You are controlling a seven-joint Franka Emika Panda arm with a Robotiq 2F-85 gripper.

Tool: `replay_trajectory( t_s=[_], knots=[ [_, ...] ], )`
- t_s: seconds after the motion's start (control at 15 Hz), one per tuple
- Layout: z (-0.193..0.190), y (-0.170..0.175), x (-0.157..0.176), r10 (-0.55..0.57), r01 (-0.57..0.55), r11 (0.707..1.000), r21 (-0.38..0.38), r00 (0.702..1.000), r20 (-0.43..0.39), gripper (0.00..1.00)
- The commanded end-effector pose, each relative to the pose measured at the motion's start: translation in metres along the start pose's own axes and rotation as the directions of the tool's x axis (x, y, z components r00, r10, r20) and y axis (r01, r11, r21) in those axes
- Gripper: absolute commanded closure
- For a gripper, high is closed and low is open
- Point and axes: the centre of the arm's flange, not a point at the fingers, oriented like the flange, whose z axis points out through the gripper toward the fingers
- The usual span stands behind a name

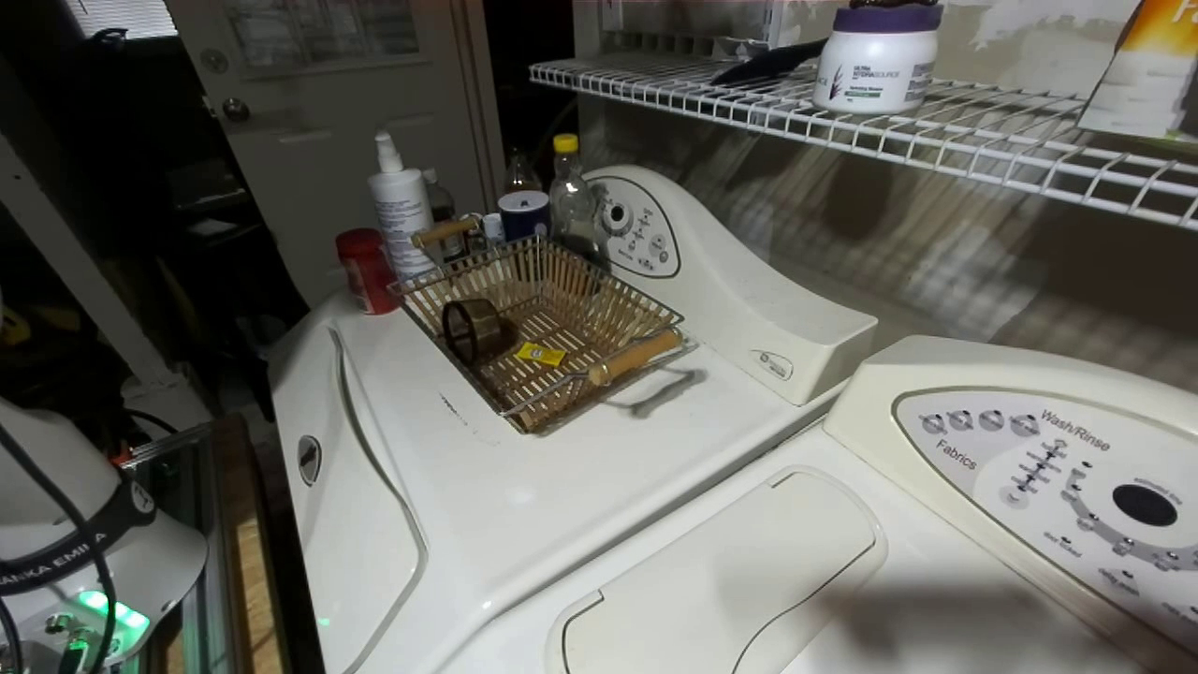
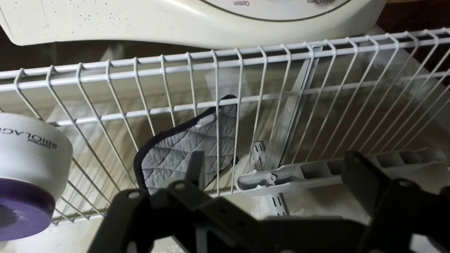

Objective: Place the pot holder flat on the rack

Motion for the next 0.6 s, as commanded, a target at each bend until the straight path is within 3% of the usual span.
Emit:
replay_trajectory(
  t_s=[0.0, 0.53],
  knots=[
    [0.009, 0.014, 0.009, 0.021, -0.022, 0.999, -0.043, 0.999, -0.032, 0.0],
    [0.047, 0.048, 0.026, 0.029, -0.037, 0.987, -0.157, 0.998, -0.055, 0.0]
  ],
)
